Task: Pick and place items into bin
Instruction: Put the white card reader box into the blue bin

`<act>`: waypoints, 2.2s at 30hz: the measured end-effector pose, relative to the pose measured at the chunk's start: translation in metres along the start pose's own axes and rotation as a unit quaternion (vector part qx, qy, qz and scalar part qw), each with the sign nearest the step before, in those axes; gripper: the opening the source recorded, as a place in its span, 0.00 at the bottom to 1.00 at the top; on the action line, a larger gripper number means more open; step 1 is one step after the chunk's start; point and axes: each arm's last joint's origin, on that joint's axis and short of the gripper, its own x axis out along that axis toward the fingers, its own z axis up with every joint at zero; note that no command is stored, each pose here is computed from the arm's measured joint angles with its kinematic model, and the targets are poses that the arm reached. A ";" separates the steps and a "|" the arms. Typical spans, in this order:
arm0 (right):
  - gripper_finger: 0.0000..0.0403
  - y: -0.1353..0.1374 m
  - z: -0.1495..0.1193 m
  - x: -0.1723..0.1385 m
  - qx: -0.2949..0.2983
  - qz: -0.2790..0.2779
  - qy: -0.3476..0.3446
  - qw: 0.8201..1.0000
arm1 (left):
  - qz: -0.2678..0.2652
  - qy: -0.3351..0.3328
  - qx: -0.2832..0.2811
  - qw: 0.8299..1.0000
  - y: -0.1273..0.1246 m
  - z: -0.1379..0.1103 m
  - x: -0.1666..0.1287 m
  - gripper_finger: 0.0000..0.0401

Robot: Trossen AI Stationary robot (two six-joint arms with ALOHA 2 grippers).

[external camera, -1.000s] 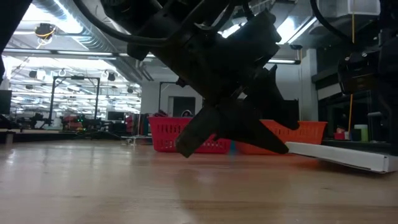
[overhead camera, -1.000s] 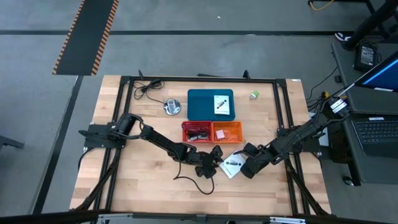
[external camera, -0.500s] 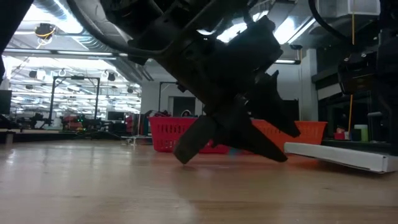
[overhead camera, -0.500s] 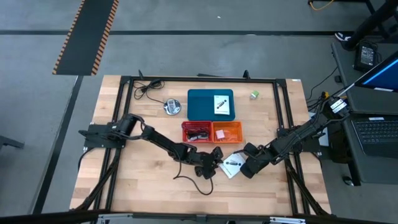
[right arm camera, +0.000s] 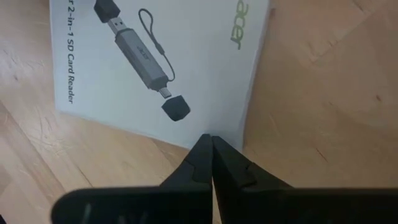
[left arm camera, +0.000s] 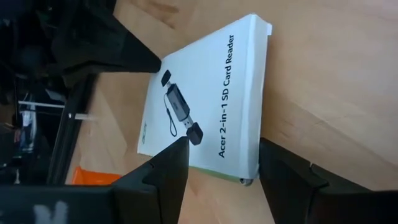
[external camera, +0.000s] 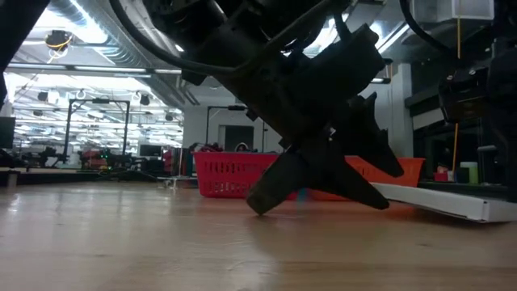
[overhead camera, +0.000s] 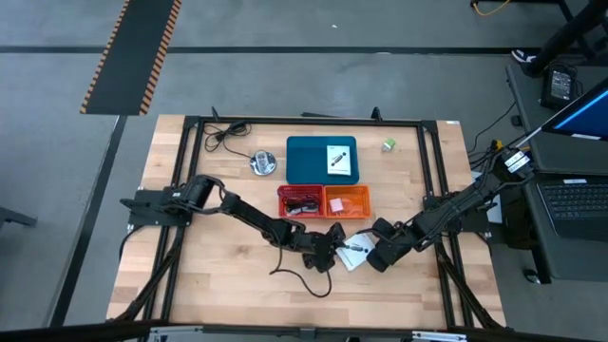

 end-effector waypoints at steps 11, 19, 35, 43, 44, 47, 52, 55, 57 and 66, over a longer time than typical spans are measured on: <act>0.00 0.001 0.000 0.000 -0.003 0.003 0.000 1.000 | 0.013 -0.007 0.033 0.999 0.002 0.001 0.000 0.30; 0.00 0.001 0.000 0.000 -0.011 0.006 0.002 1.000 | 0.017 -0.001 0.030 0.999 0.003 0.000 0.001 0.15; 0.00 0.034 0.014 -0.029 -0.097 -0.007 -0.046 0.994 | 0.070 0.063 0.058 0.994 -0.005 0.011 -0.005 0.03; 0.00 0.051 0.021 -0.064 -0.141 -0.077 -0.107 0.981 | 0.093 0.034 0.052 0.994 -0.009 0.027 -0.009 0.03; 0.00 0.052 0.020 -0.068 -0.147 -0.086 -0.124 0.978 | 0.094 0.035 0.053 0.994 -0.010 0.027 -0.010 0.03; 0.00 0.056 0.017 -0.078 -0.160 -0.085 -0.167 0.969 | 0.099 0.035 0.053 0.993 -0.007 0.031 -0.015 0.03; 0.00 0.053 0.006 -0.084 -0.169 -0.072 -0.210 0.960 | 0.125 0.018 0.040 0.991 0.014 0.041 -0.037 0.03; 0.00 0.051 0.001 -0.086 -0.163 -0.072 -0.235 0.956 | 0.130 0.013 0.033 0.991 0.029 0.045 -0.054 0.03; 0.00 0.051 -0.002 -0.087 -0.170 -0.075 -0.253 0.949 | 0.123 0.024 0.030 0.992 0.035 0.044 -0.063 0.03; 0.00 0.050 -0.007 -0.093 -0.186 -0.087 -0.326 0.923 | 0.086 0.094 -0.039 0.991 0.053 0.027 -0.095 0.03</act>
